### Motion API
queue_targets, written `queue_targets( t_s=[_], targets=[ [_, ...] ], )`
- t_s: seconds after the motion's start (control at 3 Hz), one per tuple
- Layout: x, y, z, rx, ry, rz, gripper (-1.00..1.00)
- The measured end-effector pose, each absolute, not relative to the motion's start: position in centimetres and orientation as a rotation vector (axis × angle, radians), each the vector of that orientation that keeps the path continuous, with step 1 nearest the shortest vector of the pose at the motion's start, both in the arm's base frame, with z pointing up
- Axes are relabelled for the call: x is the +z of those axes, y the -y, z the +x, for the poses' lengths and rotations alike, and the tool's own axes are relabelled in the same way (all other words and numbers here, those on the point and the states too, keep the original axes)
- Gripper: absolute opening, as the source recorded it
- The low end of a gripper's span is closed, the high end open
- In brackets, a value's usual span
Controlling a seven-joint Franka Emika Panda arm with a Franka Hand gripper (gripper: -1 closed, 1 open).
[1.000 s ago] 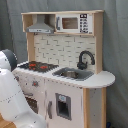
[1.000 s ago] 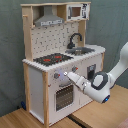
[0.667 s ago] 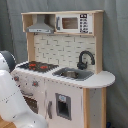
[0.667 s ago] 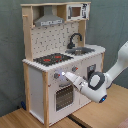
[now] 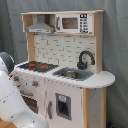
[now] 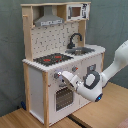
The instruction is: Play with the kitchen
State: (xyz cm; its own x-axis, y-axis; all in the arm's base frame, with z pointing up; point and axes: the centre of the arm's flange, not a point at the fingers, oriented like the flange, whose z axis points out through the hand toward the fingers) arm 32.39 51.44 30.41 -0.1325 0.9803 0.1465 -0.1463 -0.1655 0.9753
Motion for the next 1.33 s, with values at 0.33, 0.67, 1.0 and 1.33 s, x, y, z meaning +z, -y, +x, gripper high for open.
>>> queue_targets(
  t_s=[0.33,0.67,1.0,1.33],
  targets=[
    [31.2,-52.7,33.4,1.524,-1.095,1.219,1.00],
    [30.7,-53.8,34.0,1.516,-1.087,1.272,1.00],
    [31.3,-54.0,35.0,1.458,-1.069,1.304,1.00],
    [31.3,-53.9,35.1,1.427,-1.078,1.291,1.00]
  ],
)
